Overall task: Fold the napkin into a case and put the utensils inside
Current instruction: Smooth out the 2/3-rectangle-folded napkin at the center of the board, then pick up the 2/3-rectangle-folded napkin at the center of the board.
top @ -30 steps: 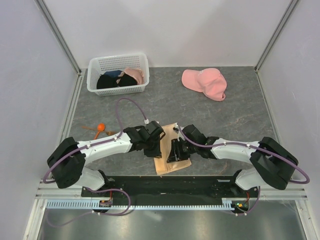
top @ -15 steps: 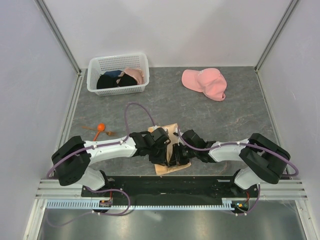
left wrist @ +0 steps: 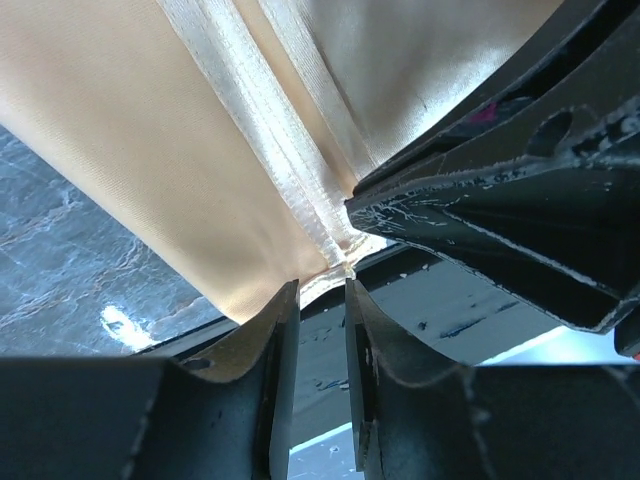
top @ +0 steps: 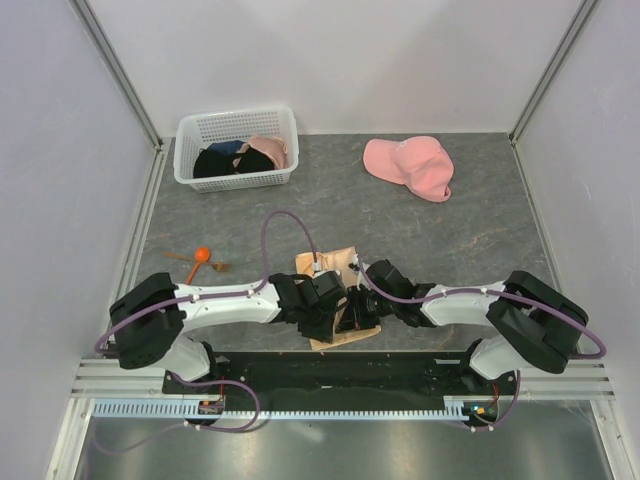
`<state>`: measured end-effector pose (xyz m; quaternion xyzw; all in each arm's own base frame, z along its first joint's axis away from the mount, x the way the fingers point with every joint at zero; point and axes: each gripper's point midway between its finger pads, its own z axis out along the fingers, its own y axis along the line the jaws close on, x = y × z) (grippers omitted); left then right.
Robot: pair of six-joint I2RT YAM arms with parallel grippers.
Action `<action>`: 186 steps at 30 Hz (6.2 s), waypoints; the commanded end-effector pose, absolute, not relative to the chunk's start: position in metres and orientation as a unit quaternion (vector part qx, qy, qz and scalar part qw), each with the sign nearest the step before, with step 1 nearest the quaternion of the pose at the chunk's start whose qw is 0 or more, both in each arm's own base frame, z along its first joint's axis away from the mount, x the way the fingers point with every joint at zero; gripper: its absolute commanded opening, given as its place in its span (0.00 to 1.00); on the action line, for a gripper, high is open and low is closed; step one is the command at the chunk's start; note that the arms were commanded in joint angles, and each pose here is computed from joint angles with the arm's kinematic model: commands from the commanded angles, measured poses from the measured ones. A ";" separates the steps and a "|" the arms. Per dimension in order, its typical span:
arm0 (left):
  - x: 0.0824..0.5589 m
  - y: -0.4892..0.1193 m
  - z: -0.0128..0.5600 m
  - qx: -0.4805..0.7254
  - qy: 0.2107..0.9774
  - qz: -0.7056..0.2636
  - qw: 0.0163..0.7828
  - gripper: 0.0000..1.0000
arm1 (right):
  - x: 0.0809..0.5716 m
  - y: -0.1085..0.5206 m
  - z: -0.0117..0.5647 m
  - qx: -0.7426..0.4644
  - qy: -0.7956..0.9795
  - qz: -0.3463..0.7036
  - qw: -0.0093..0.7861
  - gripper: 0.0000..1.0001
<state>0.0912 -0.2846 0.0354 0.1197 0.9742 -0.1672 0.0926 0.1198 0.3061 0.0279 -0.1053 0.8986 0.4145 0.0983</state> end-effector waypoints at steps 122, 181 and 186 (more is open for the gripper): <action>0.334 -0.269 0.120 0.010 0.939 -0.205 0.275 0.36 | 0.170 0.277 0.090 -0.076 0.901 0.386 0.183 0.52; 0.113 -0.375 0.028 0.209 0.937 0.068 0.272 0.50 | 0.205 0.130 0.044 0.125 0.938 0.269 0.180 0.98; 0.109 -0.381 0.026 0.215 0.939 0.035 0.266 0.33 | 0.204 0.134 0.043 0.116 0.936 0.282 0.179 0.98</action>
